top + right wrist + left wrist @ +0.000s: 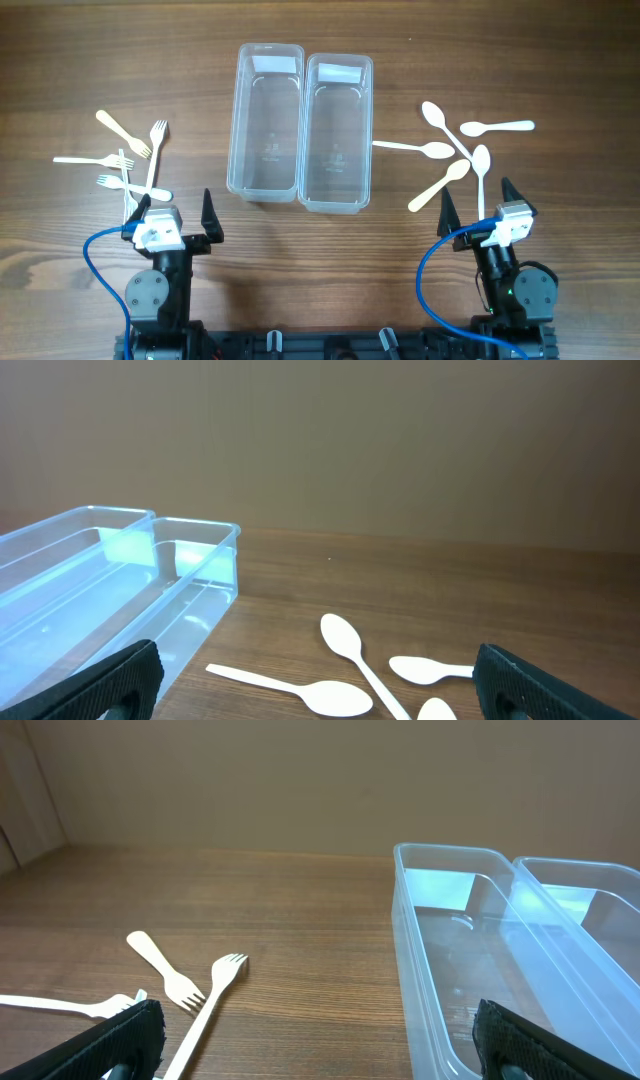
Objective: Pack container
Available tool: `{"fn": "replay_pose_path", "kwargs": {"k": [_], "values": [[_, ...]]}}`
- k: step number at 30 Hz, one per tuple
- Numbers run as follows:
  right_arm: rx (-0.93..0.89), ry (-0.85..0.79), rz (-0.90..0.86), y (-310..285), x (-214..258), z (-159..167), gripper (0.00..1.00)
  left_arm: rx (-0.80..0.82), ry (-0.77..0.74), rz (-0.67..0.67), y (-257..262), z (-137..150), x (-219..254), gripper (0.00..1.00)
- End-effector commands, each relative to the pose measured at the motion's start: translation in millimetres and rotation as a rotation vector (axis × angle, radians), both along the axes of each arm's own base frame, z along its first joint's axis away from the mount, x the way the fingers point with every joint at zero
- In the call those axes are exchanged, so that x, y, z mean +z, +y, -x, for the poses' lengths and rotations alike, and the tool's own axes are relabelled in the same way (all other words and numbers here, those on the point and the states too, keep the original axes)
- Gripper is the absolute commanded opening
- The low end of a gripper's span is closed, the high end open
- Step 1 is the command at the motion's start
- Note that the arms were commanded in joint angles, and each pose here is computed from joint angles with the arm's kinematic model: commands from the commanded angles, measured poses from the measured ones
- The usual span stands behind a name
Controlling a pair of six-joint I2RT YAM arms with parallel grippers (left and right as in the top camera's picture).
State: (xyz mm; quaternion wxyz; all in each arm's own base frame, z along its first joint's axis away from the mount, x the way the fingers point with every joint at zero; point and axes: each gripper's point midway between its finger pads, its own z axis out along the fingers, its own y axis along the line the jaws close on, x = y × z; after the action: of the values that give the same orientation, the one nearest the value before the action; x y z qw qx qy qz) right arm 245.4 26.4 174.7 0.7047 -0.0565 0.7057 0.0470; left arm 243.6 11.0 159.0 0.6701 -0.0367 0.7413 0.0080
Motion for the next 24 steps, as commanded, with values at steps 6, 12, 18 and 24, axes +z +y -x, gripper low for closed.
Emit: {"fn": "replay_pose_path", "kwargs": {"k": [6, 12, 18, 24], "values": [[-0.015, -0.003, 0.012, -2, 0, 0, 1.0, -0.019, 0.002, -0.015, -3, -1, -3, 1.0], [-0.013, -0.002, 0.009, -2, 0, 0, 1.0, -0.019, 0.002, -0.015, -3, -1, -3, 1.0], [-0.003, 0.032, -0.277, 0, 2, 0, 1.0, -0.019, 0.002, -0.015, -3, -1, -3, 1.0], [-0.03, -0.023, -0.382, -7, 61, 5, 1.0, -0.019, 0.002, -0.015, -3, -1, -3, 1.0]]}}
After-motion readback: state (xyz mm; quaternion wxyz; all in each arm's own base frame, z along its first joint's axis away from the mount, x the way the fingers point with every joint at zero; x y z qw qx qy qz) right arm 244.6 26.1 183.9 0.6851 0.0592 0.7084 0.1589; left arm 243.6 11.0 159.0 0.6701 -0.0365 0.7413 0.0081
